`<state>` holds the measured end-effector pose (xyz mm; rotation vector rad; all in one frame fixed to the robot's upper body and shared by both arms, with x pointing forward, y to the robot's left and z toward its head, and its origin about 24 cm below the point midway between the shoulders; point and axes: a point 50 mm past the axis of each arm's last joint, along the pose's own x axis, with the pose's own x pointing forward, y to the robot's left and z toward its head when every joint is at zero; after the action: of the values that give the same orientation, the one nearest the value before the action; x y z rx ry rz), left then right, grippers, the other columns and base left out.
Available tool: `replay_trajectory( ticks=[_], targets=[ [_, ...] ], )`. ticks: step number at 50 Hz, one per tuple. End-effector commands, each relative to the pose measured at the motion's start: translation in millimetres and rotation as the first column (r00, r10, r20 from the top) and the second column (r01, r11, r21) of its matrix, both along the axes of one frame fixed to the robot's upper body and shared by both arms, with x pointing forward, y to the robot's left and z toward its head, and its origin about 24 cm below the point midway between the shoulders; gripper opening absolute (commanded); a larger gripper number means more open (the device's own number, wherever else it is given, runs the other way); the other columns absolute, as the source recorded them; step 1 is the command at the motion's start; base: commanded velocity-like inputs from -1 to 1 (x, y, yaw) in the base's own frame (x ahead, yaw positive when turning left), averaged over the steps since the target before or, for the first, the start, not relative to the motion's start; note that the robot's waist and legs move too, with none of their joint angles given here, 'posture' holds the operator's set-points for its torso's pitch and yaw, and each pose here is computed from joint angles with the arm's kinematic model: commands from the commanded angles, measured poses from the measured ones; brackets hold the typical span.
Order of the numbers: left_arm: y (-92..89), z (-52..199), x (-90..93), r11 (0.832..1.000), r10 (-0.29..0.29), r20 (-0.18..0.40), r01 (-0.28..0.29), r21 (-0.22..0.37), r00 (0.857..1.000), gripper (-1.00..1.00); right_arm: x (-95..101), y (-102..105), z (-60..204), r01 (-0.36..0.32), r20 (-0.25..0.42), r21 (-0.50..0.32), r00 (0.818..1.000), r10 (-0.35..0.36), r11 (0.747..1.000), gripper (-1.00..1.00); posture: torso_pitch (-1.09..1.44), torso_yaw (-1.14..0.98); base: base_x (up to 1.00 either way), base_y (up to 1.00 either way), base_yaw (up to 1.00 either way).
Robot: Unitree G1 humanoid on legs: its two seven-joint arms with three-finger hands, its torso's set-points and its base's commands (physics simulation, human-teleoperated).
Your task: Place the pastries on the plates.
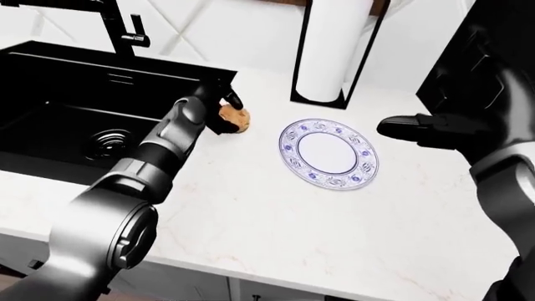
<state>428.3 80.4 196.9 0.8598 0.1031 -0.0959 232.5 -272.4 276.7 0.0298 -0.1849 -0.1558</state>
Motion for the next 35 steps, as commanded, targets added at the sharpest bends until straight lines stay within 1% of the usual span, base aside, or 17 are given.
replay_trajectory(
  ticks=[1,3,4,8,10,15,20,25,31,35],
  targets=[
    [-6.9,16.5,0.6,0.999,-0.037,0.034,0.037,0.011,0.999,-0.44,-6.0,-1.3,14.6,0.015,0.074,-0.016,0.997,-0.013,1.0,1.0,0.0,0.0,0.0,0.0,0.0],
    [-10.0,22.8,0.5,0.999,-0.051,0.043,0.051,-0.002,0.998,-0.45,-6.3,-1.4,15.7,0.015,0.075,-0.016,0.997,-0.014,1.0,1.0,0.0,0.0,0.0,0.0,0.0],
    [-13.6,31.5,0.3,0.998,-0.066,0.058,0.067,-0.014,0.996,-0.47,-6.8,-1.7,17.3,0.016,0.078,-0.015,0.997,-0.015,1.0,1.0,0.0,0.0,0.0,0.0,0.0],
    [-19.4,48.7,-0.6,0.995,-0.089,0.092,0.093,-0.036,0.992,-0.51,-8.3,-2.9,20.9,0.018,0.083,-0.015,0.996,-0.017,1.0,1.0,0.0,0.0,0.0,0.0,0.0],
    [-22.9,56.5,-1.5,0.993,-0.104,0.106,0.11,-0.051,0.989,-0.52,-9.4,-4.0,22.3,0.02,0.085,-0.014,0.996,-0.019,1.0,1.0,0.0,0.0,0.0,0.0,0.0],
    [-34.5,75.6,-5.8,0.985,-0.145,0.143,0.156,-0.067,0.979,-0.56,-10.4,-3.8,24.5,0.02,0.089,-0.014,0.996,-0.019,1.0,1.0,0.0,0.0,0.0,0.0,0.0],
    [-51.1,86.3,-12.6,0.977,-0.194,0.172,0.206,-0.056,0.966,-0.56,-13.0,-3.6,27.8,0.02,0.093,-0.013,0.995,-0.019,1.0,1.0,0.0,0.0,0.0,0.0,0.0],
    [-71.7,94.6,-23.1,0.964,-0.251,0.194,0.264,-0.043,0.948,-0.58,-13.1,-4.1,28.8,0.022,0.095,-0.012,0.995,-0.02,1.0,1.0,0.0,0.0,0.0,0.0,0.0],
    [-98.1,97.7,-36.4,0.945,-0.318,0.199,0.327,-0.015,0.927,-0.59,-11.5,-3.5,28.0,0.02,0.095,-0.011,0.995,-0.019,1.0,1.0,0.0,0.0,0.0,0.0,0.0],
    [-109.7,98.5,-42.9,0.936,-0.345,0.197,0.352,-0.003,0.918,-0.6,-11.9,-3.9,27.7,0.021,0.094,-0.01,0.995,-0.019,1.0,1.0,0.0,0.0,0.0,0.0,0.0]
  ],
)
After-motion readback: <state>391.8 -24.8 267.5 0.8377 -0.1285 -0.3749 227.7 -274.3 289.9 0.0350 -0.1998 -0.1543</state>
